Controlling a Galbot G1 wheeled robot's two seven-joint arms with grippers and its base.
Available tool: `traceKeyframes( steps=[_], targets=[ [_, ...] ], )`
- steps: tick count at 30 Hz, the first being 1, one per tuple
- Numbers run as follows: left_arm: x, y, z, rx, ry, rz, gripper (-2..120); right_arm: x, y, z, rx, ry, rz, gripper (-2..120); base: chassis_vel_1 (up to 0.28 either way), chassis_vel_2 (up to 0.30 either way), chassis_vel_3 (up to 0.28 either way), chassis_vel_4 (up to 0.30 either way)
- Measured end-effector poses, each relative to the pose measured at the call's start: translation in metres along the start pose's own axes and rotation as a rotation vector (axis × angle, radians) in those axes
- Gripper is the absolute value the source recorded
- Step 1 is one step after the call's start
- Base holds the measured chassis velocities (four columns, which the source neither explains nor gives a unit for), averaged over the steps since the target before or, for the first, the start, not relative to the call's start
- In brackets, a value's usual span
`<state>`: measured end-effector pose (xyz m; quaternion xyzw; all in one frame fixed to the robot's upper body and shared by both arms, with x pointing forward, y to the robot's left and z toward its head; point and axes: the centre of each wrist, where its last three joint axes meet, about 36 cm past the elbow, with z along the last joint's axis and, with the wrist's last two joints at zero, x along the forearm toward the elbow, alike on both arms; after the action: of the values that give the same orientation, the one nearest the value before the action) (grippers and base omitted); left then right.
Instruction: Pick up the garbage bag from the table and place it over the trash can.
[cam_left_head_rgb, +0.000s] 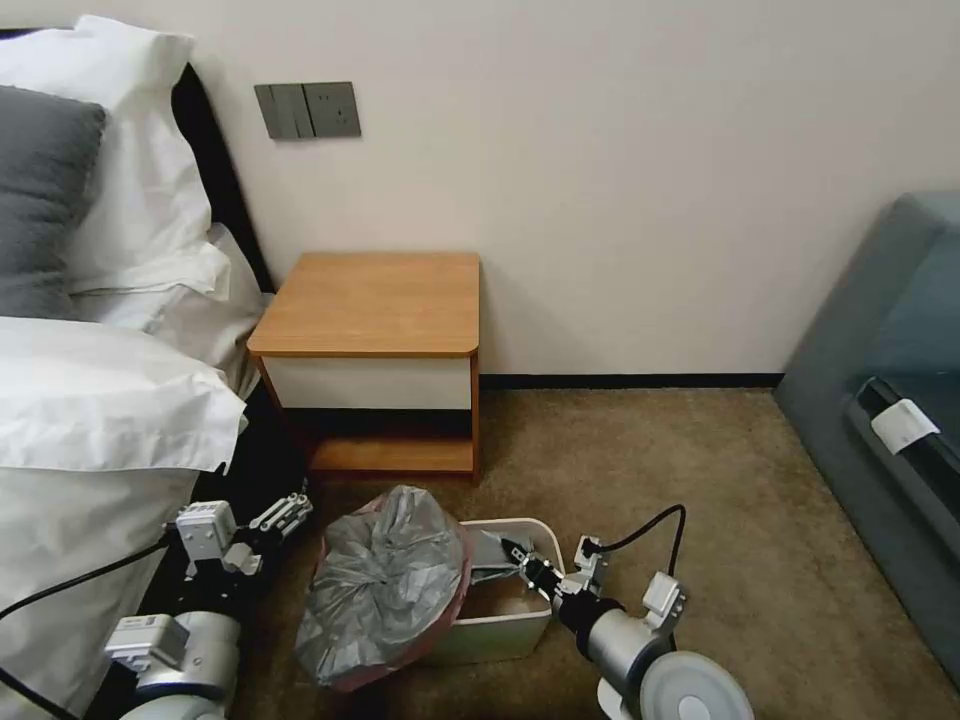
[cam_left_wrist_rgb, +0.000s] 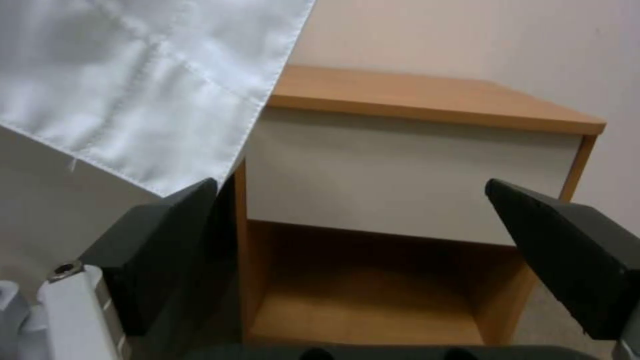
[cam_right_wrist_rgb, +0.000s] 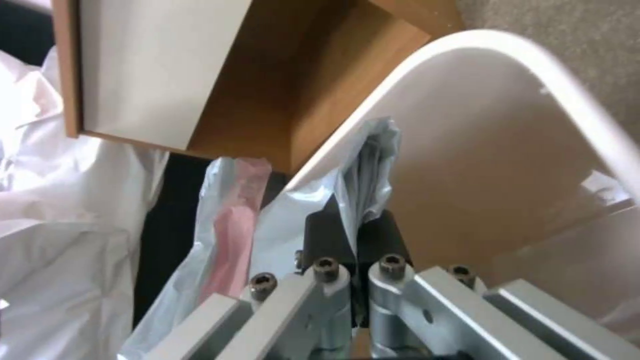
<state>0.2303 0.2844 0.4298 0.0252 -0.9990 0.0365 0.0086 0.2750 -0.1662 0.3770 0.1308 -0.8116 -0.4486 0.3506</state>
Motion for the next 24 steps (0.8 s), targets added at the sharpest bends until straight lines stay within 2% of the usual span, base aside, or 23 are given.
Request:
traceKeyframes(
  steps=[6, 9, 17, 24],
  targets=[
    [0.000, -0.001, 0.002, -0.002, 0.003, 0.001, 100, -0.005, -0.005, -0.003, 0.016, -0.003, -0.009, 0, 0.000, 0.000, 0.000, 0.000],
    [0.002, -0.002, 0.003, -0.007, 0.000, -0.003, 100, -0.005, -0.015, -0.002, 0.086, 0.000, -0.033, 0, 0.000, 0.000, 0.000, 0.000],
    [0.005, -0.003, 0.005, -0.019, -0.004, -0.010, 100, -0.003, -0.026, 0.004, 0.155, -0.004, -0.077, 0, 0.000, 0.000, 0.000, 0.000],
    [0.006, -0.002, 0.005, -0.023, -0.006, -0.013, 100, -0.001, -0.028, 0.007, 0.154, -0.011, -0.077, 0, 0.000, 0.000, 0.000, 0.000]
  ],
)
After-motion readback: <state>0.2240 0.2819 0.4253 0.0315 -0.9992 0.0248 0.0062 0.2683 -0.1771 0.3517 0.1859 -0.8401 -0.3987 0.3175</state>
